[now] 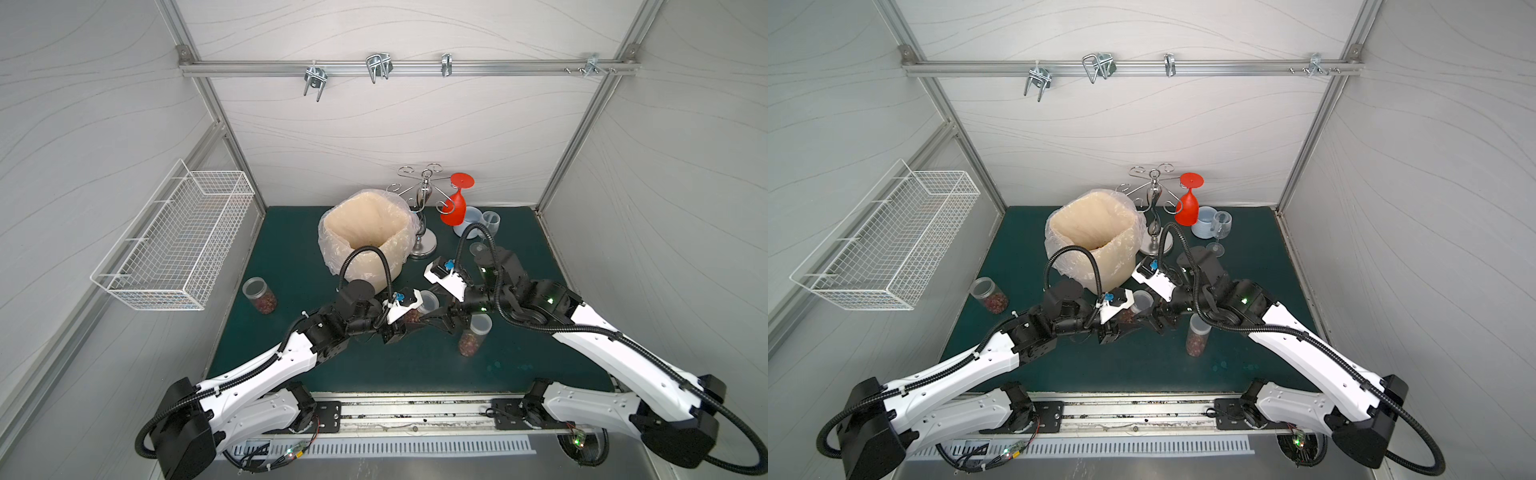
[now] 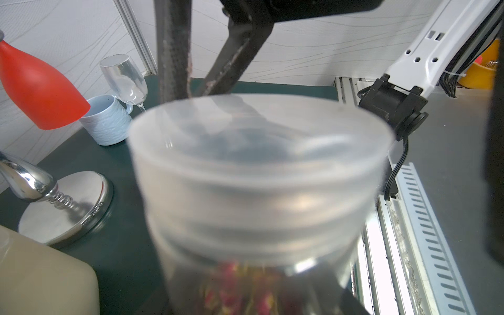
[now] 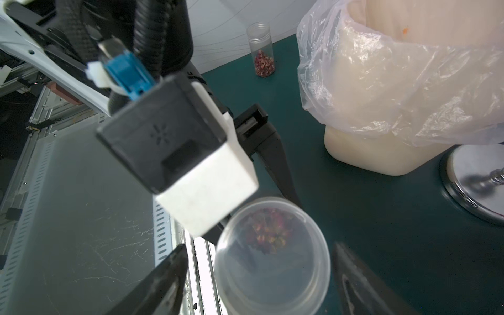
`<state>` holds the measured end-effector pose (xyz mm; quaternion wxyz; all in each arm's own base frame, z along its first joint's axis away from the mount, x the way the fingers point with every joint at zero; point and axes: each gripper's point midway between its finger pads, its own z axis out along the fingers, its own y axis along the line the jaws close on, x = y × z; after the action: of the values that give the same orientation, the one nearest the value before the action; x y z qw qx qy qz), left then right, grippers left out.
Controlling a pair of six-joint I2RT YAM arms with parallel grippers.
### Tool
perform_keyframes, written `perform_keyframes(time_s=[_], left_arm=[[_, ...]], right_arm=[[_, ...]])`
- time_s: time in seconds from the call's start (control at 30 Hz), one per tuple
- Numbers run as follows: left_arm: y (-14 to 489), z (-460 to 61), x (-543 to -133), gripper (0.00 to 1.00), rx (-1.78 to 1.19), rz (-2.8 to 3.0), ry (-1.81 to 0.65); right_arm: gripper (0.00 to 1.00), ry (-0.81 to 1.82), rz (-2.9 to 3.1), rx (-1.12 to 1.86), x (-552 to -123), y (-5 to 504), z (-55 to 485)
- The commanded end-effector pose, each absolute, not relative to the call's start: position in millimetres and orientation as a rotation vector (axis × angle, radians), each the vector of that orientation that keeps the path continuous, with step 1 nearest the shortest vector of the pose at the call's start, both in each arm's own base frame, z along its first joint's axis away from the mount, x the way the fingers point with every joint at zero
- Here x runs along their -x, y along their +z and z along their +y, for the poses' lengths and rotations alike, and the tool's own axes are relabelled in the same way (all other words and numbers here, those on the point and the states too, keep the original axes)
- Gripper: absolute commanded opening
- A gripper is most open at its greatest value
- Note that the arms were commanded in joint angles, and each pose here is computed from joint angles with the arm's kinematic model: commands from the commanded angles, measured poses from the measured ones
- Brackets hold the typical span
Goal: Empty the moldy dried flower tea in the jars
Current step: Unscrew the lid from the jar.
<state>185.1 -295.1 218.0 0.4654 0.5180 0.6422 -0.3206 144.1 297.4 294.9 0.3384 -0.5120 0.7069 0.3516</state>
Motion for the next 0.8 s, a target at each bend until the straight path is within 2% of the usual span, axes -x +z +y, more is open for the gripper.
perform_keyframes(time_s=[0.0, 0.1, 0.33, 0.4, 0.47, 0.57, 0.63, 0.77], left_arm=[[251, -302, -190, 0.02, -1.242, 1.473, -0.8], [250, -302, -190, 0.05, -1.237, 1.479, -0.801], [251, -301, -192, 0.14, -1.223, 1.486, -0.79], [251, -300, -192, 0.24, -1.219, 1.484, -0.789], [252, -298, -194, 0.44, -1.203, 1.486, -0.781], [254, -295, -195, 0.65, -1.171, 1.482, -0.77], [256, -292, -197, 0.71, -1.147, 1.478, -0.759], [255, -289, -198, 0.76, -1.123, 1.47, -0.744]], right_arm=[[0.76, 0.945, 1.764, 1.362, -142, 305, 308], [0.67, 0.941, 1.774, 1.367, -142, 302, 309], [0.38, 0.912, 1.772, 1.353, -145, 302, 306], [0.33, 0.908, 1.771, 1.345, -146, 304, 305], [0.28, 0.901, 1.77, 1.337, -146, 307, 304], [0.24, 0.883, 1.774, 1.318, -148, 311, 300], [0.21, 0.878, 1.779, 1.299, -149, 314, 297], [0.2, 0.928, 1.776, 1.264, -148, 324, 294]])
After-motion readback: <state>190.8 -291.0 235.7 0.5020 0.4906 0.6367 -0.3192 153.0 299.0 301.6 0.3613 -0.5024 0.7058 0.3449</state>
